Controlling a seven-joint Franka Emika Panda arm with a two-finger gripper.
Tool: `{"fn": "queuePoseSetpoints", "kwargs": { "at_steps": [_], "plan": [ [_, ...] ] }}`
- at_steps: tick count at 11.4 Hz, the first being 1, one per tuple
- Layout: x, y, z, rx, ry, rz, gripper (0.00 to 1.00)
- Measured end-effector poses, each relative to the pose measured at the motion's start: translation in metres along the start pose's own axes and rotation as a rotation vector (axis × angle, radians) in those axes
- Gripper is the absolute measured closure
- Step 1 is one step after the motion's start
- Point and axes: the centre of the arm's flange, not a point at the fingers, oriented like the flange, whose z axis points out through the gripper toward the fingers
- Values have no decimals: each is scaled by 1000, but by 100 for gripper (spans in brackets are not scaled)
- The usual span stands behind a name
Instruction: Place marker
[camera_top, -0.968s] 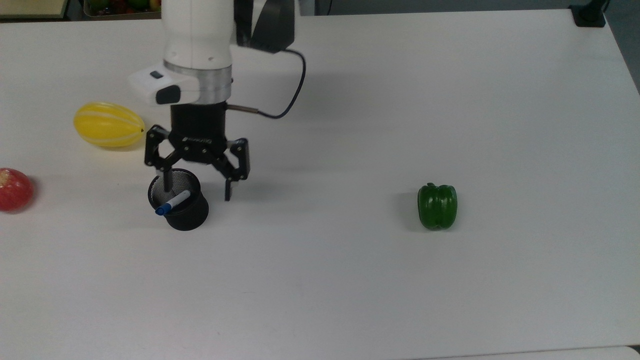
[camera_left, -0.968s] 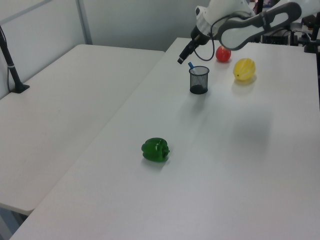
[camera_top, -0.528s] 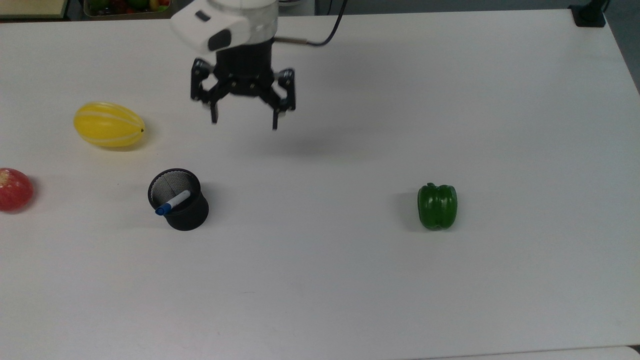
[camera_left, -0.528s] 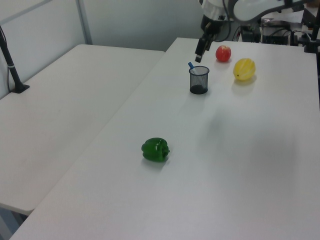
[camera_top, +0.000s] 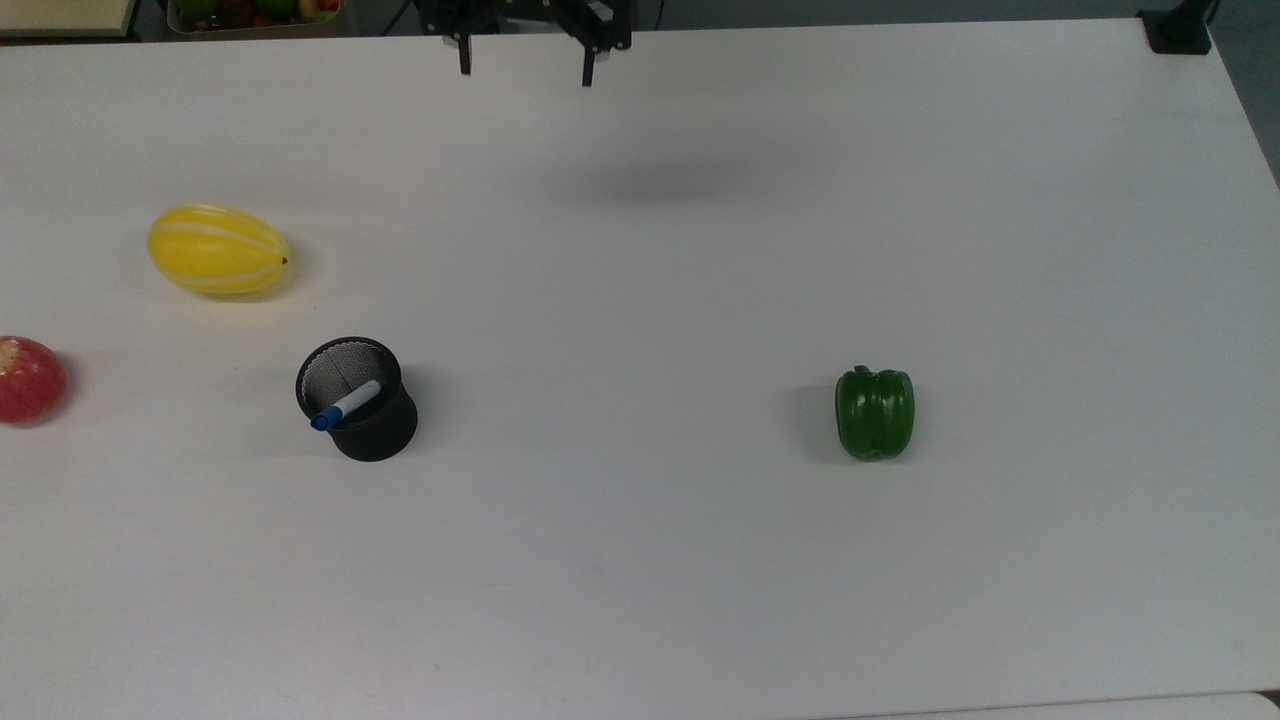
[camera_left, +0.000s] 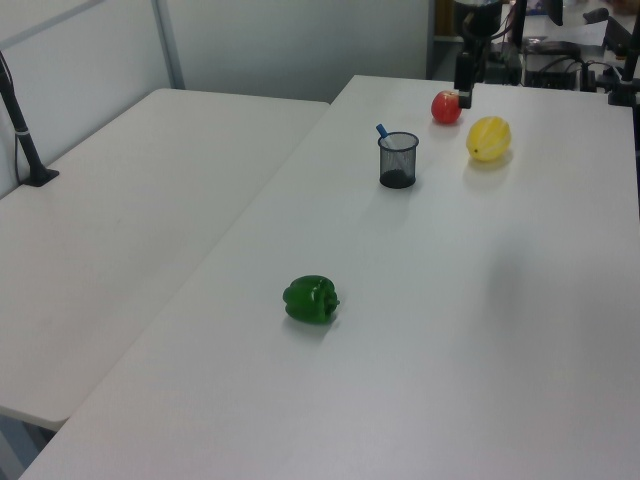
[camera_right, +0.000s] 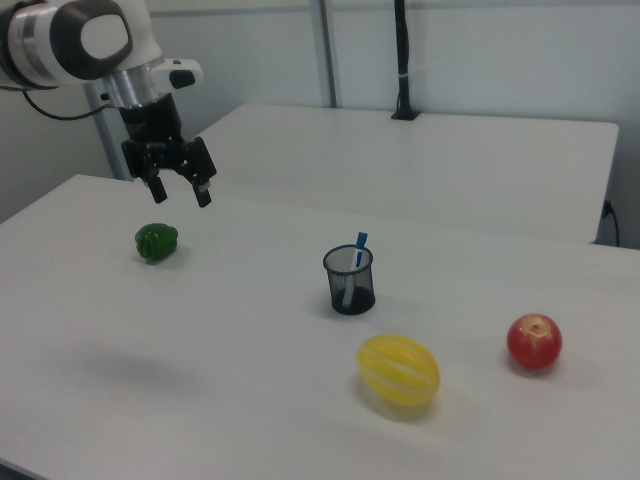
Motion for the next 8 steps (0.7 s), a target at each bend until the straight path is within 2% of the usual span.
{"fn": "queuePoseSetpoints", "kwargs": {
  "at_steps": [3,8],
  "plan": [
    [-11,4,-9,0,-21,5,0],
    [-11,5,-7,7,-26,8,0]
  ]
}}
